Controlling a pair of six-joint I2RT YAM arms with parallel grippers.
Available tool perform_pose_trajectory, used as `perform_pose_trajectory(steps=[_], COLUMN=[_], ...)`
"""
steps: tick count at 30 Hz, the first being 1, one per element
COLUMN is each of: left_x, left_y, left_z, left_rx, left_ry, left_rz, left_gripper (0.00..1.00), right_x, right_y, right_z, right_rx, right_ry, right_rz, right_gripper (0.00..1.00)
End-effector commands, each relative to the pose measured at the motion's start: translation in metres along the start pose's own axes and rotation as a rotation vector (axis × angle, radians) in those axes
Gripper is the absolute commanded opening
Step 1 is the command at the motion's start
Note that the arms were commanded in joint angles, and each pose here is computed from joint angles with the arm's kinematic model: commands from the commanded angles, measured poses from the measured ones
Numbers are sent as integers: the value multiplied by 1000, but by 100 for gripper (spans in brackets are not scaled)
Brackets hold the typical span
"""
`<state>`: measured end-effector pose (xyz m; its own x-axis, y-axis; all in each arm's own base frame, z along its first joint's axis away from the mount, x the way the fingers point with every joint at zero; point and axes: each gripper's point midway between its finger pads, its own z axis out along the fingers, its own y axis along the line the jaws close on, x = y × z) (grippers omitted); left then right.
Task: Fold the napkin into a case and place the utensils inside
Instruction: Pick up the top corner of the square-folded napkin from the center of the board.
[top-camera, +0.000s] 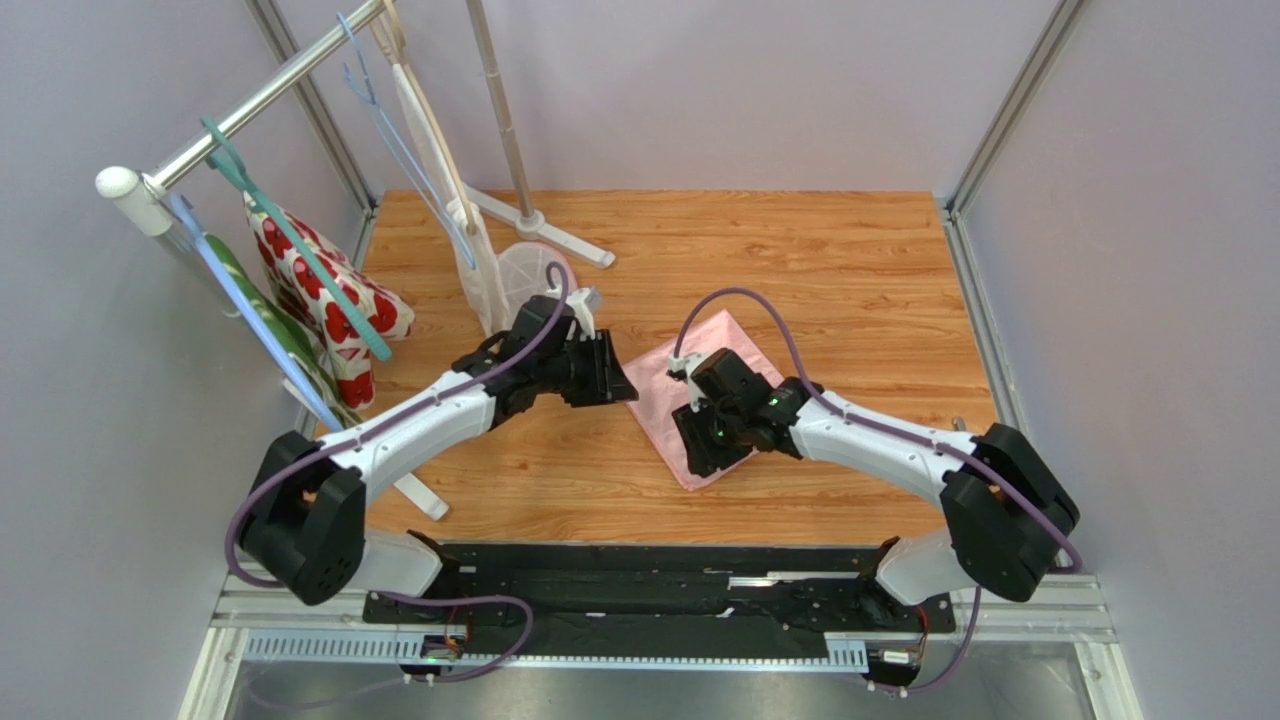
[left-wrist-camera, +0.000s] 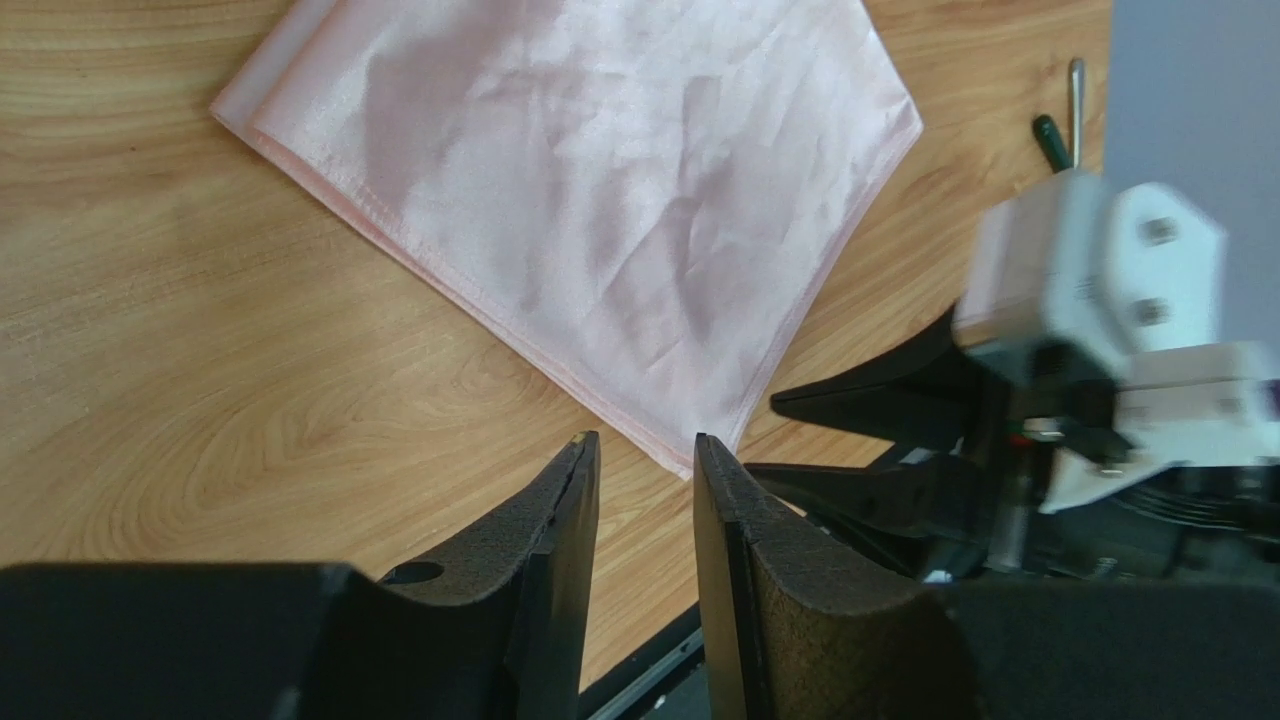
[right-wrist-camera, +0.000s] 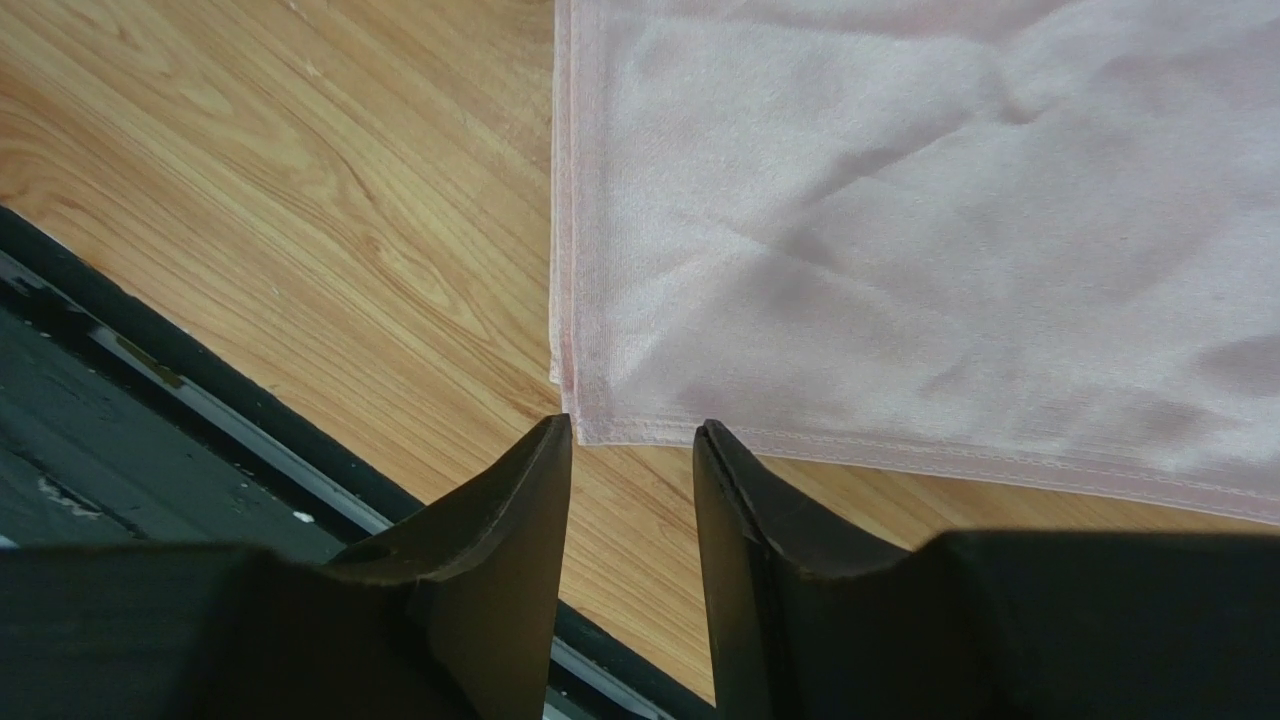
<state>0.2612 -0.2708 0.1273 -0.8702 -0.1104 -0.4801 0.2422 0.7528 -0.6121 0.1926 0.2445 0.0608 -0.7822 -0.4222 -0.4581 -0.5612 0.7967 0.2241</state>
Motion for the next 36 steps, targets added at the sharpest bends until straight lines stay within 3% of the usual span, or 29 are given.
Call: perform_pose_trajectory(steps=[1, 8, 23, 36], left_x=[-6, -2, 3, 5], left_y=[-1, 1, 2, 3], left_z=[-11, -11, -8, -9], left_rx=[30, 52, 61, 61], left_ry=[-47, -38, -27, -21], left_rz=[-25, -39, -48, -48], left_gripper=[38, 38, 38, 38], right_x=[15, 26, 30, 17], right_y=[2, 0, 16, 8], right_z=[12, 20, 26, 19], right_rx=[42, 73, 42, 100], right_ry=[44, 76, 84, 61], right_rz=[-72, -103, -140, -159], right_gripper=[37, 29, 37, 17])
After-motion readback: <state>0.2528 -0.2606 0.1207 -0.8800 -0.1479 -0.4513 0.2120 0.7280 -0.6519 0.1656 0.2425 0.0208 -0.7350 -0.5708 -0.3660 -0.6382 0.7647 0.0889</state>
